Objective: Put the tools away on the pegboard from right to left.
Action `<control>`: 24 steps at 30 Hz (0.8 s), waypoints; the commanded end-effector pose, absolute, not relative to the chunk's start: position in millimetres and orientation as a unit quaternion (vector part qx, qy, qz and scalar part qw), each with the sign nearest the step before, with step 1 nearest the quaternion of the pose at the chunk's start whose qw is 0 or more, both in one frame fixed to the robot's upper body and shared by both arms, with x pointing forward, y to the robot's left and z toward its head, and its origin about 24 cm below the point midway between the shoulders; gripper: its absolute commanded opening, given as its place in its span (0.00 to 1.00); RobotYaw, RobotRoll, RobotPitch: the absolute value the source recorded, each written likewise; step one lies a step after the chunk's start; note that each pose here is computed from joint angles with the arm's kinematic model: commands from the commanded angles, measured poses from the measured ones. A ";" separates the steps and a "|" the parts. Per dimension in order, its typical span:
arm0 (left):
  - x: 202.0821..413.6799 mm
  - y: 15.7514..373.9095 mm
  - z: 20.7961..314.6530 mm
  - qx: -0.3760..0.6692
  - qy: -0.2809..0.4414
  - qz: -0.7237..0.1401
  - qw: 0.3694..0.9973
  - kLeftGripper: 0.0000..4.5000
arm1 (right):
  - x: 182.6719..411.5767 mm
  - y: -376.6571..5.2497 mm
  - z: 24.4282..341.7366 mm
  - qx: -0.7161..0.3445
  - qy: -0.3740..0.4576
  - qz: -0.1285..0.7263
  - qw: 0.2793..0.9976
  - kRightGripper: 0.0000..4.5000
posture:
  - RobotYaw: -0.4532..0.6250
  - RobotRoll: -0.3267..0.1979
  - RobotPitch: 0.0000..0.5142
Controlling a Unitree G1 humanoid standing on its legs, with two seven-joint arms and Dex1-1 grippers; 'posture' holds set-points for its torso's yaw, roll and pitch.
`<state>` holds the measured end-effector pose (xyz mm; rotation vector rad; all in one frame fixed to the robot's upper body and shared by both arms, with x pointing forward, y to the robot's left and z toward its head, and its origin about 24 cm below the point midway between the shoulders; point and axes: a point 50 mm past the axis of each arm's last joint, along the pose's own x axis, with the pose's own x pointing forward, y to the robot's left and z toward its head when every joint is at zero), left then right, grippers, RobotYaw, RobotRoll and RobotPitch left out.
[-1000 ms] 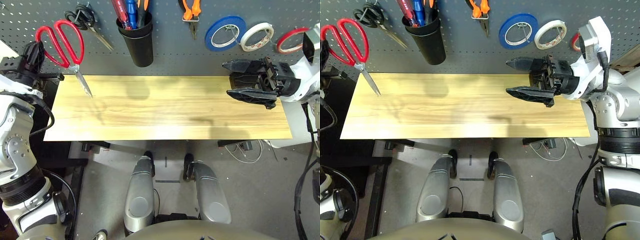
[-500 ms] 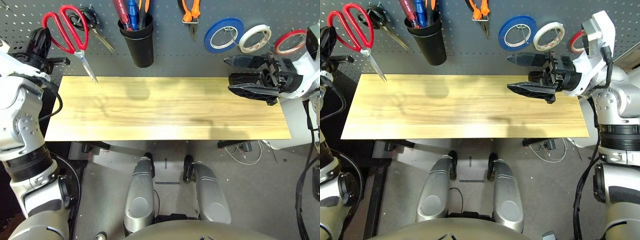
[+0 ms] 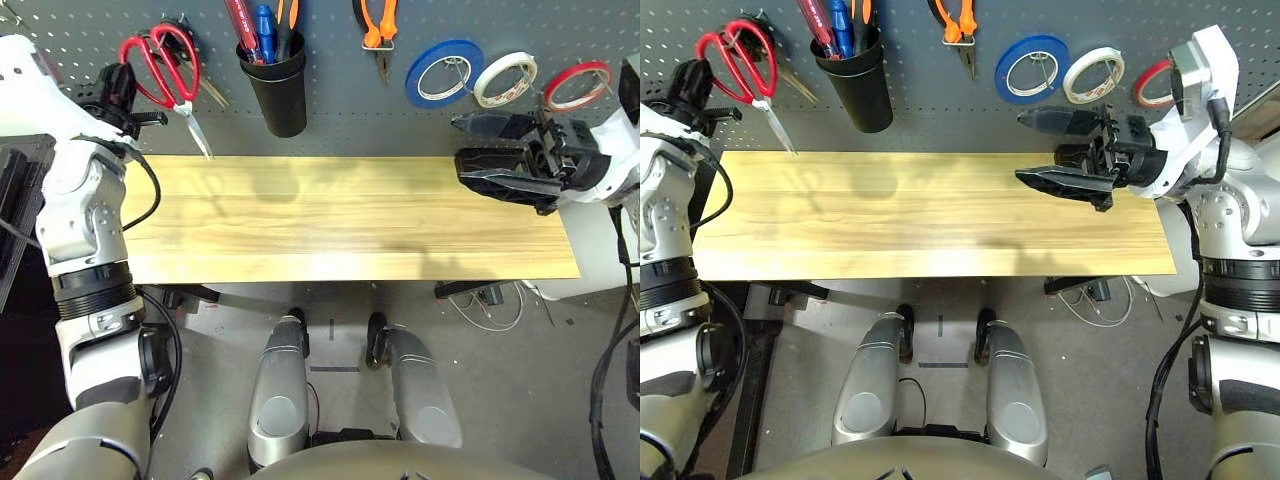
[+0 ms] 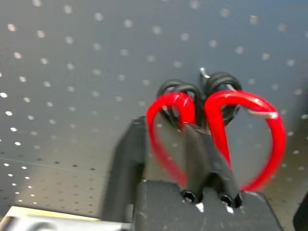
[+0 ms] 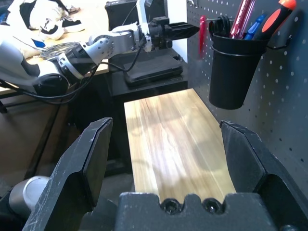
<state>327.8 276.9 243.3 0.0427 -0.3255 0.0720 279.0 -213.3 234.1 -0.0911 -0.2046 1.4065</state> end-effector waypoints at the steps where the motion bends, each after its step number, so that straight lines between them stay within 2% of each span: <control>1: 323.3 282.3 230.3 0.032 -0.130 0.034 0.990 0.64 | 280.0 -215.7 229.6 -0.047 -0.085 0.634 0.767 1.00 | 0.44 0.62 0.45; 5: 311.4 286.2 220.5 0.050 -0.102 0.023 0.993 0.96 | 285.7 -213.8 224.5 -0.044 -0.094 0.617 0.780 1.00 | 0.45 0.62 0.45; 6: 308.6 286.8 218.0 0.053 -0.095 0.020 0.994 0.99 | 287.2 -213.8 223.5 -0.046 -0.098 0.611 0.784 1.00 | 0.45 0.62 0.45; 13: 285.9 287.5 187.6 0.055 -0.016 -0.029 0.998 0.99 | 300.1 -224.0 197.4 -0.041 -0.099 0.526 0.844 1.00 | 0.46 0.62 0.45; 18: 285.1 285.5 173.6 0.065 0.006 -0.035 0.997 0.99 | 306.1 -230.9 184.3 -0.035 -0.116 0.469 0.875 1.00 | 0.45 0.62 0.45; 24: 288.4 279.2 150.8 0.092 0.018 -0.052 0.994 0.99 | 307.5 -243.0 153.9 -0.037 -0.081 0.375 0.923 1.00 | 0.44 0.62 0.44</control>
